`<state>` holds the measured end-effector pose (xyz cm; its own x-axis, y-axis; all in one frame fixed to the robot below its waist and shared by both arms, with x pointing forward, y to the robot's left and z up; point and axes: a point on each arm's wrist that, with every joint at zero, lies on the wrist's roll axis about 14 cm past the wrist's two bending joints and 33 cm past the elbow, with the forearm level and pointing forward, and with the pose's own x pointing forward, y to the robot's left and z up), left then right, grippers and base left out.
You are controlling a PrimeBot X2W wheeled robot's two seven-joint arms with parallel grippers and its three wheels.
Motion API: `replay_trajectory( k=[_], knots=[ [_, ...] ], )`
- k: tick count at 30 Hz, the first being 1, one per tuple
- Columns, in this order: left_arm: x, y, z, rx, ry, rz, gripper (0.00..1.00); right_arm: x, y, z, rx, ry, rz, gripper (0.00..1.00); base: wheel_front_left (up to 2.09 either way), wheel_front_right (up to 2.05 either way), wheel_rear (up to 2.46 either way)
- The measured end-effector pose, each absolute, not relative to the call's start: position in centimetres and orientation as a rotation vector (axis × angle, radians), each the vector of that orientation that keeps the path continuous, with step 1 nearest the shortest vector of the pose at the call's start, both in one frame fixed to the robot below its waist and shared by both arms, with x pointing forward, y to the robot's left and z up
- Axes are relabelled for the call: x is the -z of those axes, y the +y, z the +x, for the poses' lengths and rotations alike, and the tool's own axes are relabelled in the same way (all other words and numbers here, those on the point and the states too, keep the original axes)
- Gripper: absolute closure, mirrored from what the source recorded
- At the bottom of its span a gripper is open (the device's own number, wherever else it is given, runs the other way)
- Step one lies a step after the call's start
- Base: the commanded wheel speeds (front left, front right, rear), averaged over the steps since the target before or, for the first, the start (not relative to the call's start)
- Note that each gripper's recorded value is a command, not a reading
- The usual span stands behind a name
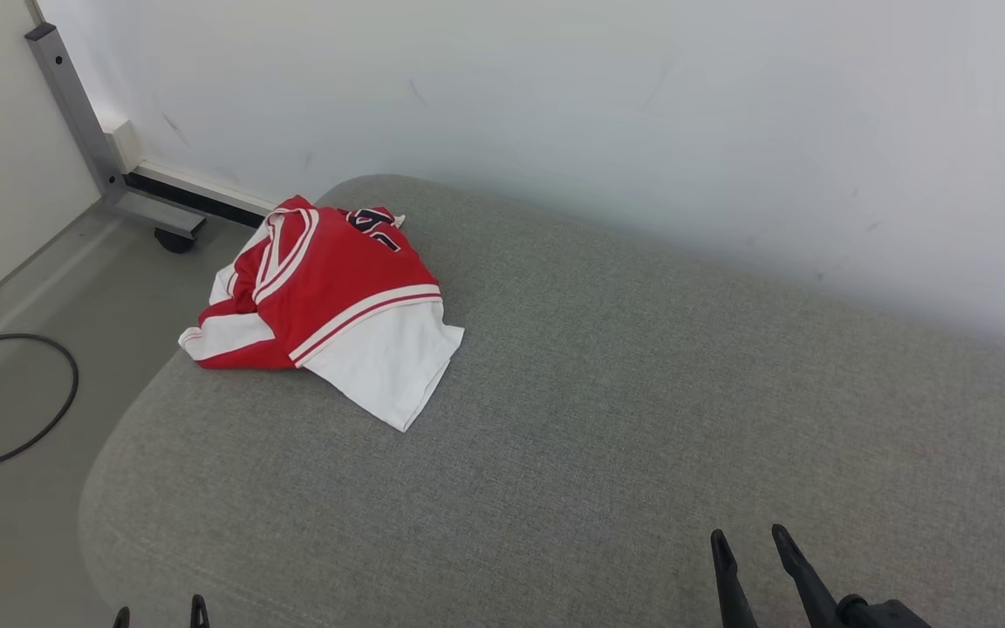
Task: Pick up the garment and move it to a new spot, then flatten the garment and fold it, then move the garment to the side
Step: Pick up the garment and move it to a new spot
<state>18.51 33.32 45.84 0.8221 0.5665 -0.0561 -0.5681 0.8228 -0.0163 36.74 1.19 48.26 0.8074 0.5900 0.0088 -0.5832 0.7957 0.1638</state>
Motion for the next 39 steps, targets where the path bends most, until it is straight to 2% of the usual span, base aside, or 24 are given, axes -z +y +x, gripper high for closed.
replay_trajectory(
  k=[9, 16, 31, 39],
  knots=[
    [-45.7, 33.5, 18.5, -0.61, 0.05, -0.041, 0.0, -48.3, 1.2, 36.5, -0.634, 0.043, 0.162, 0.0, 0.0, 0.0, 0.0],
    [-48.0, 34.7, 20.7, -0.617, -0.02, -0.04, 0.0, -48.1, 1.0, 36.7, -0.626, 0.043, 0.16, 0.0, 0.0, 0.0, 0.0],
    [-57.9, 38.5, 33.1, -0.506, -0.272, -0.003, 0.0, -47.6, -3.6, 38.7, -0.477, 0.033, 0.163, 0.0, 0.0, 0.0, 0.0],
    [-56.7, 38.8, 40.1, -0.434, -0.198, -0.074, 0.0, -45.9, -5.3, 39.8, -0.423, 0.067, 0.16, 0.0, 0.0, 0.0, 0.0]
  ],
)
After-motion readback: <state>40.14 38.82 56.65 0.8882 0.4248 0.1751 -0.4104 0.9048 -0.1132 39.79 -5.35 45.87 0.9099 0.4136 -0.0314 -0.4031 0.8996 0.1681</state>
